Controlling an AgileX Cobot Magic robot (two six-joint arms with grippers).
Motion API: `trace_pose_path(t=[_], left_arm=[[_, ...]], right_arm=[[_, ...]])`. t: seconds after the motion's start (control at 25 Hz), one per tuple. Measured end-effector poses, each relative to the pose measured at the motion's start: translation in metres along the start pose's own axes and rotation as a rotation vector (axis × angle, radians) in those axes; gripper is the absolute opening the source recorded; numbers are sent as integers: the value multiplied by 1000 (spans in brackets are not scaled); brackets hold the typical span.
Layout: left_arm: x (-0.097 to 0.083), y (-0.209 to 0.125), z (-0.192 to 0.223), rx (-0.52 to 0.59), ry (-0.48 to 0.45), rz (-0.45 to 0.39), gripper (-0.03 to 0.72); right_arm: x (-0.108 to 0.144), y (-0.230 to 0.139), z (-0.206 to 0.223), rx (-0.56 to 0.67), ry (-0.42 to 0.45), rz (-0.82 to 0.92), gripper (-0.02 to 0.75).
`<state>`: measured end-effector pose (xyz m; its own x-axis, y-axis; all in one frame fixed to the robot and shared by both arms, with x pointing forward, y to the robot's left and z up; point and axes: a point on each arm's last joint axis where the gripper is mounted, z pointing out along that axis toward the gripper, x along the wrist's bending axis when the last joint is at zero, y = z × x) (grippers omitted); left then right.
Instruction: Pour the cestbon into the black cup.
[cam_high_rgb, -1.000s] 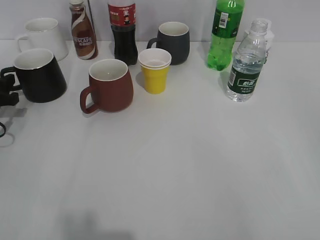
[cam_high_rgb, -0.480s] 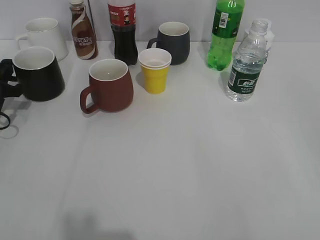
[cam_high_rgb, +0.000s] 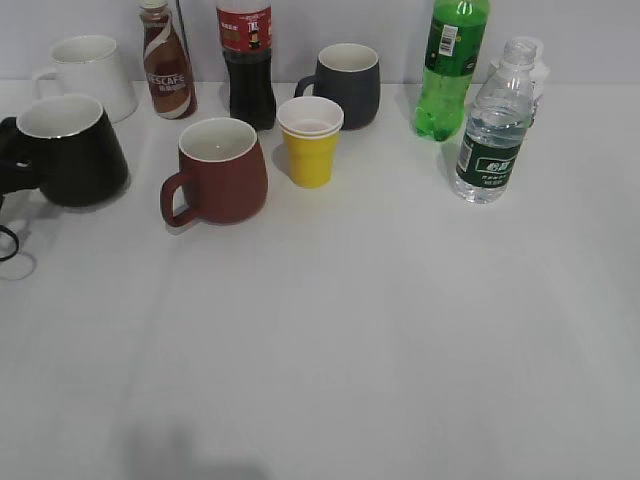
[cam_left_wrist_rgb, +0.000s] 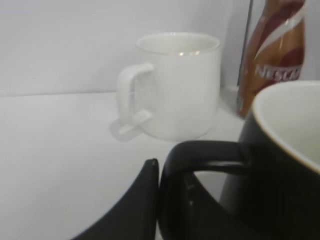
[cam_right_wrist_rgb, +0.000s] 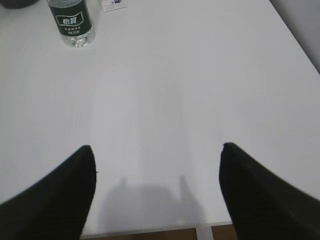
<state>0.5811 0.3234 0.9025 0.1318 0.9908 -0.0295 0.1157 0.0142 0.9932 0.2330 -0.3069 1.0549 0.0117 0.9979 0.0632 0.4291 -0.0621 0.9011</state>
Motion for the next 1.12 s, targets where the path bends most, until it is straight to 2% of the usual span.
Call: trace_pose_path(t=[0.28, 0.6, 0.76, 0.92, 1.12], left_arm=[[-6, 18, -20, -35, -6, -53, 46], [-16, 42, -49, -75, -30, -53, 46], [-19, 49, -57, -43, -39, -24, 46], [-21, 61, -62, -62, -41, -2, 46], [-24, 69, -66, -85, -66, -7, 46]], right_arm=[[2, 0, 0, 2, 20, 4, 579], [21, -1, -3, -3, 234, -121, 579], [25, 11, 4, 8, 260, -150, 579], [33, 51, 25, -150, 278, -182, 579], [34, 88, 79, -278, 195, -212, 579]])
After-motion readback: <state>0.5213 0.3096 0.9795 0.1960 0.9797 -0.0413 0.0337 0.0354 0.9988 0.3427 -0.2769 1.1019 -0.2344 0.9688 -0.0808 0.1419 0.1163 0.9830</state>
